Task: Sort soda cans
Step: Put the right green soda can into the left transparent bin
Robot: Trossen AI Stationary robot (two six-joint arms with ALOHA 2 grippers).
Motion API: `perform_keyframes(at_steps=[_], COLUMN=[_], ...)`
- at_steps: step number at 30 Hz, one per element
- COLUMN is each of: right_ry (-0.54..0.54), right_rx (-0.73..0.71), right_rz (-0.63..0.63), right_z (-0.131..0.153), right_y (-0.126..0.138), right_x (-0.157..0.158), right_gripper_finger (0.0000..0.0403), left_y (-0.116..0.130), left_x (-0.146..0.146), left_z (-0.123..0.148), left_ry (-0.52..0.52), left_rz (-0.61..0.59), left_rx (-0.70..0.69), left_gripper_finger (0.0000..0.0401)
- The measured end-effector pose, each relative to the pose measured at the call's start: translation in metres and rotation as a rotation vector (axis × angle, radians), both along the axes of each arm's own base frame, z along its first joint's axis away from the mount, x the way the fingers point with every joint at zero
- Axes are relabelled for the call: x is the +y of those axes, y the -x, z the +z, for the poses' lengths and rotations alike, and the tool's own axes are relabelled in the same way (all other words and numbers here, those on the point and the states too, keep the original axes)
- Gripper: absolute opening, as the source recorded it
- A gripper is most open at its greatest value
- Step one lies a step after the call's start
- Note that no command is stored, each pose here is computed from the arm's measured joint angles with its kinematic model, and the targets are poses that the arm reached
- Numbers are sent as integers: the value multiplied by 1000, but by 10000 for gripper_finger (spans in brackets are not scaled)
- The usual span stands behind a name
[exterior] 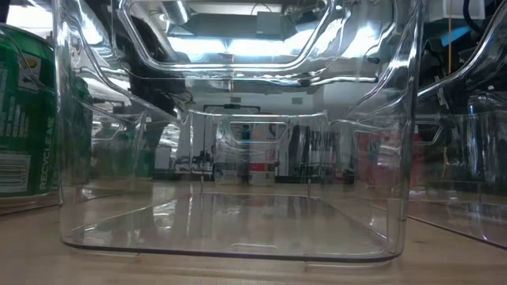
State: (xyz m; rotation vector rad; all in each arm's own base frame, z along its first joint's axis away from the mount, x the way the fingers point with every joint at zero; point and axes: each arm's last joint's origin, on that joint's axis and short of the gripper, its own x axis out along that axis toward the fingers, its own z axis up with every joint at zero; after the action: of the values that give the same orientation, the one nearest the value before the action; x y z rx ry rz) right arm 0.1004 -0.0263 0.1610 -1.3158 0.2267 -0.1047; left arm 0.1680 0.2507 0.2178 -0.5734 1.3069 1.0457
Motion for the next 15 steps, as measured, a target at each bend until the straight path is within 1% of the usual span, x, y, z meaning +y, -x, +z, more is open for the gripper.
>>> perform_keyframes(at_steps=[2,6,12,15], right_ry=[-1,0,-1,0], right_rx=[1,1,1,1], right_rz=[1,1,1,1], right_z=[0,0,0,0], right_y=[0,0,0,0], right_x=[0,0,0,0], right_gripper_finger=[278,278,278,278], left_y=[-1,-3,-4,-4], left_x=[0,2,3,4], left_z=[-7,-16,-17,-17], left_ry=[38,78,81,75], left_rz=[2,-3,2,4], left_rx=[8,3,4,1], left_gripper_finger=[363,363,362,349])
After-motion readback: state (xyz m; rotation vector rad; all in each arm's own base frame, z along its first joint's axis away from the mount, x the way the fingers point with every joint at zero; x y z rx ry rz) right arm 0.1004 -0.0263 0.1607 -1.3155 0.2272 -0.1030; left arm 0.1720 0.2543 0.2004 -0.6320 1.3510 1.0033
